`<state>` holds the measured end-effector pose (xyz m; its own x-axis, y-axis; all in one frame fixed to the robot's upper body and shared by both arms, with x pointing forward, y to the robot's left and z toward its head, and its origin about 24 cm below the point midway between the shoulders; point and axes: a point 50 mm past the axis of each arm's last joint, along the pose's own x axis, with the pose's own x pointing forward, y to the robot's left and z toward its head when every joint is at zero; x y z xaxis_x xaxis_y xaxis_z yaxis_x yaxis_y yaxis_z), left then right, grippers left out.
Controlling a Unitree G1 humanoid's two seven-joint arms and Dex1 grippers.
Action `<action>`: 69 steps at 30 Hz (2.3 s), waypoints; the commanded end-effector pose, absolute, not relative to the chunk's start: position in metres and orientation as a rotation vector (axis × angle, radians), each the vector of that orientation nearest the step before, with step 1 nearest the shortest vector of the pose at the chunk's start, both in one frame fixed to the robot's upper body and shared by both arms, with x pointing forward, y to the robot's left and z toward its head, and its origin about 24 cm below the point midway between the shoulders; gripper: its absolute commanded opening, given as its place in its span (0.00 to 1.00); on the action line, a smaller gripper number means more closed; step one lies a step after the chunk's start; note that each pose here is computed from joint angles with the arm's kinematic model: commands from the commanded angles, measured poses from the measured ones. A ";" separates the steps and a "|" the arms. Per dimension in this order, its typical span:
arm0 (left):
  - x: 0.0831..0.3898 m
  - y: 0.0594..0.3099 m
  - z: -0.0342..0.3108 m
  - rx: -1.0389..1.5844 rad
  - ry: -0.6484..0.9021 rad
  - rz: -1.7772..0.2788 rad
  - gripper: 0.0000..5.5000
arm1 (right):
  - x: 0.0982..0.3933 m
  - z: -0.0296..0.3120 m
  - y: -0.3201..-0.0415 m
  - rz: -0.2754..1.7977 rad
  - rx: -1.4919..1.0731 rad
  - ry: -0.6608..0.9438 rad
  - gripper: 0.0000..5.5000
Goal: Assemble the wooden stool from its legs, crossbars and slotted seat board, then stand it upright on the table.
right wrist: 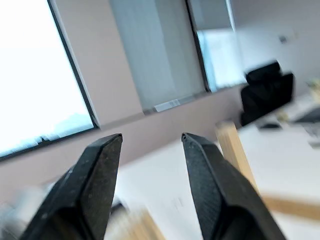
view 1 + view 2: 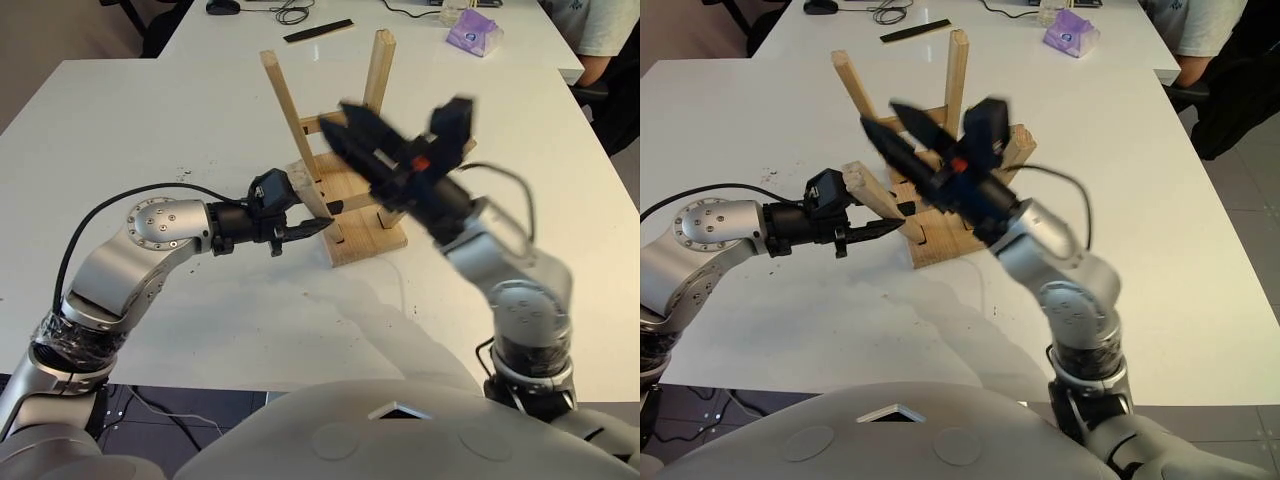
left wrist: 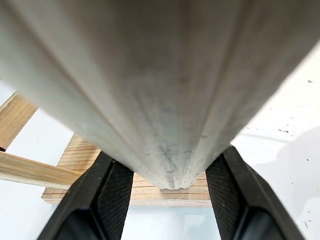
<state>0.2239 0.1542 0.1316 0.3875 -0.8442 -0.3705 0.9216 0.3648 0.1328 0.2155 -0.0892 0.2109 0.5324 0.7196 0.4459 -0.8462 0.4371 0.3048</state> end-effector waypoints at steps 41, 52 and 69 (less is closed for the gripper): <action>0.226 0.161 0.130 0.298 0.464 -1.109 0.37 | 0.303 0.164 -0.182 0.264 -0.452 -0.197 0.41; 0.220 0.146 0.135 0.256 0.476 -1.159 0.37 | 0.246 0.170 -0.078 0.868 -0.251 -0.273 0.41; 0.186 0.152 0.125 0.312 0.429 -1.246 0.72 | 0.267 0.107 -0.193 0.556 -0.571 0.062 0.40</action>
